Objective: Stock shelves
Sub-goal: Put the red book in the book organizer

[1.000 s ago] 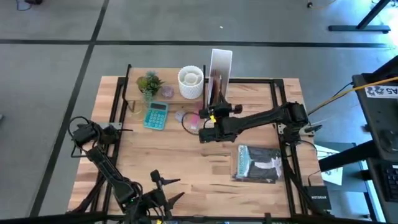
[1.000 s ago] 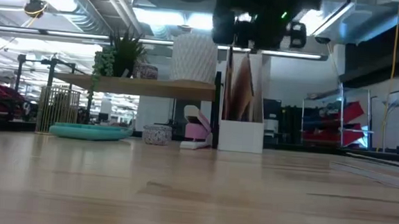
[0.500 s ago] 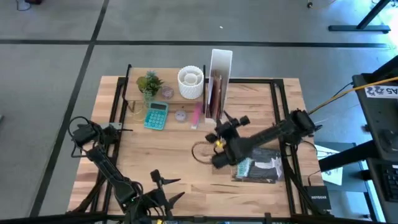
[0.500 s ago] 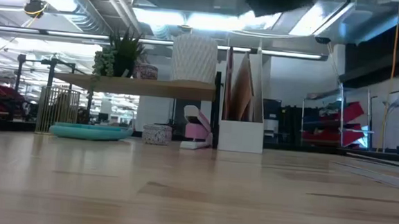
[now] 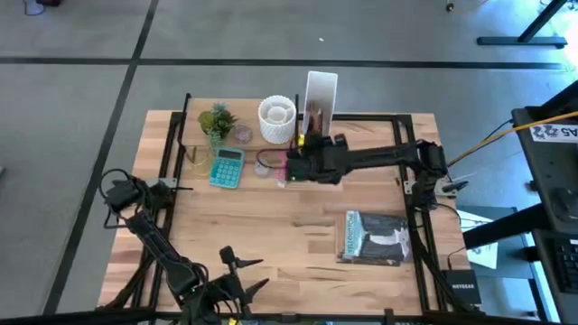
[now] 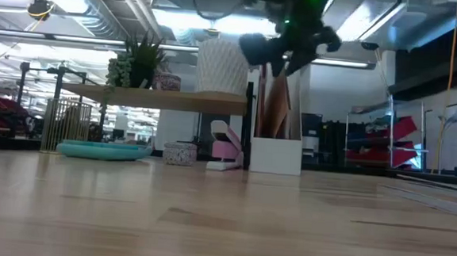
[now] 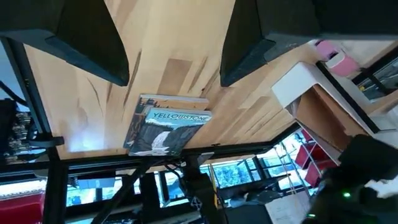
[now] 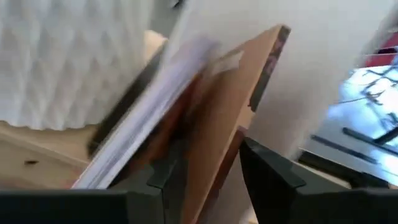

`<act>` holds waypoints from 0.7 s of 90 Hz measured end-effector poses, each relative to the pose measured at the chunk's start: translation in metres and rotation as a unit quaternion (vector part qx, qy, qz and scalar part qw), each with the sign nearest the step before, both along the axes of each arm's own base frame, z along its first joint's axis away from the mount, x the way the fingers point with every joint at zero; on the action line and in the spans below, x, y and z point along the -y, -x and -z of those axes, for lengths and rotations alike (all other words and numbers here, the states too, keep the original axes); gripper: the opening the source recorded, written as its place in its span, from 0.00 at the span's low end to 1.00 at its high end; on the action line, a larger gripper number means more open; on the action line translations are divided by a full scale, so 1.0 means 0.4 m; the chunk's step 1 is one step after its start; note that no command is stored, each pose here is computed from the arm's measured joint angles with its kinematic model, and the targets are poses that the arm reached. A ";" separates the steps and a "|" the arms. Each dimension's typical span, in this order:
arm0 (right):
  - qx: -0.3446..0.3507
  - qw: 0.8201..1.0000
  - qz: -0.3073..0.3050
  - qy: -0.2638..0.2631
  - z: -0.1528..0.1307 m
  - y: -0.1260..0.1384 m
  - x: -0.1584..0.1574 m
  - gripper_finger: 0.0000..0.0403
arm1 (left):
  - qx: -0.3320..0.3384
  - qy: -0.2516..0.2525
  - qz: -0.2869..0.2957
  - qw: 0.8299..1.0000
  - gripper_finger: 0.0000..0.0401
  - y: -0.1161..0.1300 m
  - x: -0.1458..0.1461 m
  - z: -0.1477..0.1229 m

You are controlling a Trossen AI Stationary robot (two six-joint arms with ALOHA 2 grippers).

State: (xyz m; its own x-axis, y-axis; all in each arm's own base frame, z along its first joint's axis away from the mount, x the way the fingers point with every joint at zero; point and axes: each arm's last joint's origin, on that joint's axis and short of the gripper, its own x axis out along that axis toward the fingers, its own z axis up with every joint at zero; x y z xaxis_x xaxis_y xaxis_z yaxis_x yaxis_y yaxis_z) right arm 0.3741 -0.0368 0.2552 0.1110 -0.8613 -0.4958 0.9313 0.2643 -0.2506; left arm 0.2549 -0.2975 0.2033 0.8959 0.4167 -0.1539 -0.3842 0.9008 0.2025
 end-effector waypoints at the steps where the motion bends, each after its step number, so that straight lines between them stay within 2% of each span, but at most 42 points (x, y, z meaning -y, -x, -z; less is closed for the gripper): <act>1: 0.000 1.000 -0.001 -0.002 0.000 -0.001 0.003 0.33 | 0.000 0.000 0.000 1.000 0.59 0.000 0.000 0.000; 10: 0.001 1.000 -0.002 -0.020 0.000 -0.002 0.019 0.33 | 0.002 0.003 0.000 1.000 0.59 0.001 0.001 0.000; 44: -0.023 1.000 -0.002 -0.020 0.001 0.008 0.017 0.33 | 0.000 0.012 0.006 1.000 0.59 0.001 0.003 0.000; 63: -0.020 0.998 -0.041 -0.037 -0.030 0.026 -0.044 0.33 | 0.000 0.012 0.006 1.000 0.59 0.001 0.003 0.000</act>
